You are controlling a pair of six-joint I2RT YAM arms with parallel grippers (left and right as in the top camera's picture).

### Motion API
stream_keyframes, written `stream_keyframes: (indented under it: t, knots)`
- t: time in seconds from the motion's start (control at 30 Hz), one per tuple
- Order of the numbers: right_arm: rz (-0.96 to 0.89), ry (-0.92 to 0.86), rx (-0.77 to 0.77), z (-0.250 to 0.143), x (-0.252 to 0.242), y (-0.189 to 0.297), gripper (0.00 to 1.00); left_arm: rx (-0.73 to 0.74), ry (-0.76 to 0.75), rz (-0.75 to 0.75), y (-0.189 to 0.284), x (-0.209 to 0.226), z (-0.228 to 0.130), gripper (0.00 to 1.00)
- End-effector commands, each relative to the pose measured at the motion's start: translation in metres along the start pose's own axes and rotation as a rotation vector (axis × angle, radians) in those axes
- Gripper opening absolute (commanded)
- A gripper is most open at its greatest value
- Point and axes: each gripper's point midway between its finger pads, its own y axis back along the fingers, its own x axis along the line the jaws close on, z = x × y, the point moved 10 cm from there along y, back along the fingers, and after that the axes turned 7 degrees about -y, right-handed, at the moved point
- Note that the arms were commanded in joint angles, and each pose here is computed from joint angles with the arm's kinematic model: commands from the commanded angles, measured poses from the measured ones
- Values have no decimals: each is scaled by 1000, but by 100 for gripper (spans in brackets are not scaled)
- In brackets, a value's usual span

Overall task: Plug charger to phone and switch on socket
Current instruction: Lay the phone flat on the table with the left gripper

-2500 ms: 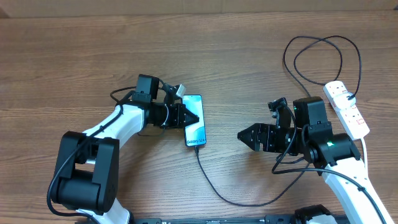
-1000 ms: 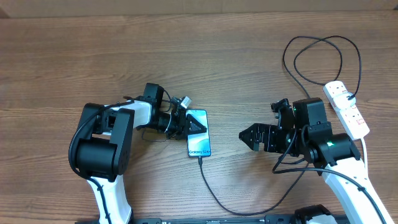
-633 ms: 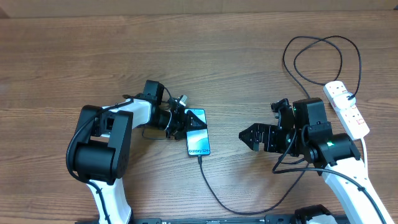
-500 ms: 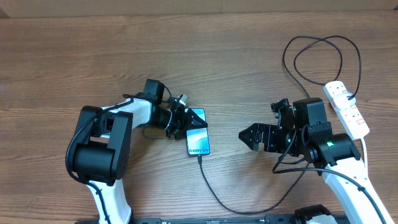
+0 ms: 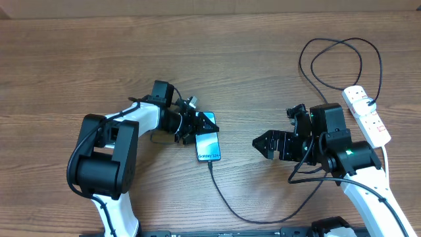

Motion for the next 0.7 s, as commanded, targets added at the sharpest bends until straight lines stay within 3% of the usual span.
stream_keyframes:
  t: [0.0, 0.27, 0.43, 0.67]
  knots:
    - [5, 21, -40, 5, 5, 7, 100, 4, 78, 547, -10, 76, -17, 60]
    - [-3, 23, -47, 6, 5, 7, 100, 2, 60, 629, -12, 77, -18, 63]
    - [-8, 20, -45, 7, 4, 6, 100, 5, 62, 629, -12, 77, -18, 72]
    - [-23, 2, -15, 9, 0, -2, 100, 30, -12, 595, -13, 75, -18, 74]
